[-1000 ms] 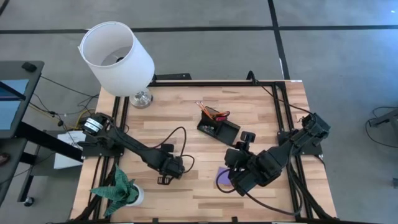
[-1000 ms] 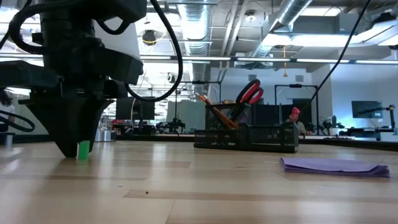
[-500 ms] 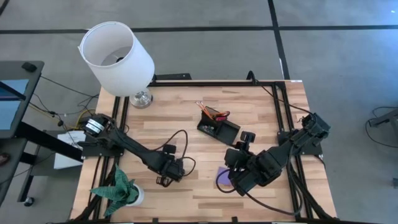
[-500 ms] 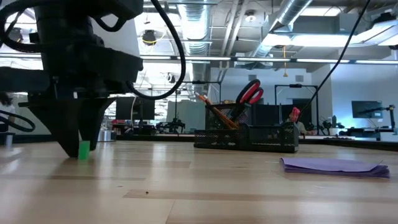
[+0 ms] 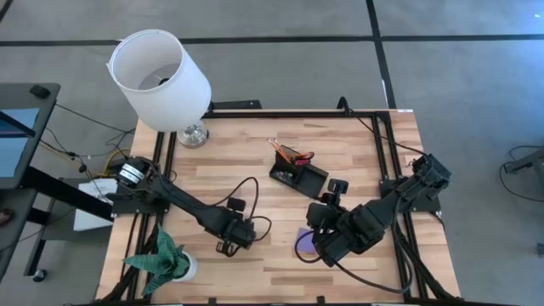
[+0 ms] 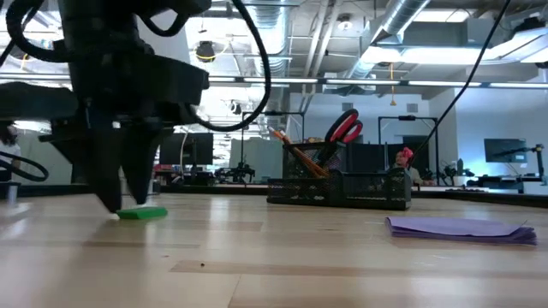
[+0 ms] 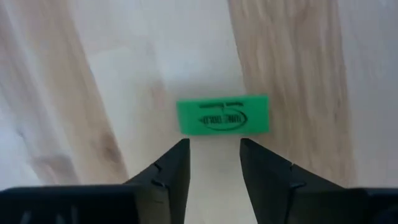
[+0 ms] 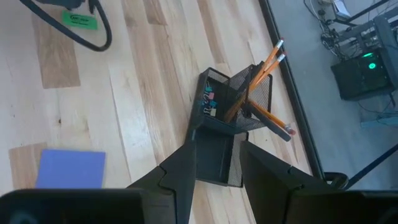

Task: Pick and place office supplies into organizer
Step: Put the green eraser into the black desk organizer, then put the violet sticky notes into the black desk organizer

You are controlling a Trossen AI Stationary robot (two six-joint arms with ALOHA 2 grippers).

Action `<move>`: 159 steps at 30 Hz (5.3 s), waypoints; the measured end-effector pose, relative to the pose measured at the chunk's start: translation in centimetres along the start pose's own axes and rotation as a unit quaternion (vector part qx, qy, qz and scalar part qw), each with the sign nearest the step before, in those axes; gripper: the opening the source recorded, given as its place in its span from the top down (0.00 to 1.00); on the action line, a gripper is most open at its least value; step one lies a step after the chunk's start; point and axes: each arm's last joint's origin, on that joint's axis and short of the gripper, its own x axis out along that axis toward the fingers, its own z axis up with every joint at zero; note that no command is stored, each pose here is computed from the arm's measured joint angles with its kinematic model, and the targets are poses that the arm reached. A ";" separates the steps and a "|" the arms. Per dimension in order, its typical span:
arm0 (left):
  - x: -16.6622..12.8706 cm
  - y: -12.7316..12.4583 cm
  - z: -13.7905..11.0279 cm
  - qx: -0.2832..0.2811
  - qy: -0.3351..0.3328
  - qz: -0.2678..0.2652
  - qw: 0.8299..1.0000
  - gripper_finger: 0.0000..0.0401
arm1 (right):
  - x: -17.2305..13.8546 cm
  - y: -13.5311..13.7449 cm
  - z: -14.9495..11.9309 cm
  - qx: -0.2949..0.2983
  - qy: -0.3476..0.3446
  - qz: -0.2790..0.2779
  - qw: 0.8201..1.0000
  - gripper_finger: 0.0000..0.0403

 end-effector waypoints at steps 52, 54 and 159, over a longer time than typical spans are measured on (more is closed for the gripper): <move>2.0 1.9 0.0 -0.486 -0.075 0.009 0.871 0.79 | 0.0 0.0 0.0 -0.012 -0.001 0.001 1.000 0.70; 1.9 1.9 0.2 -0.473 -0.084 0.009 0.877 0.86 | 0.0 0.0 0.0 -0.012 -0.001 0.001 1.000 0.70; -14.4 15.7 -3.0 -0.253 -0.223 0.225 0.914 0.68 | 11.8 9.1 -7.0 0.152 0.091 0.262 0.949 0.31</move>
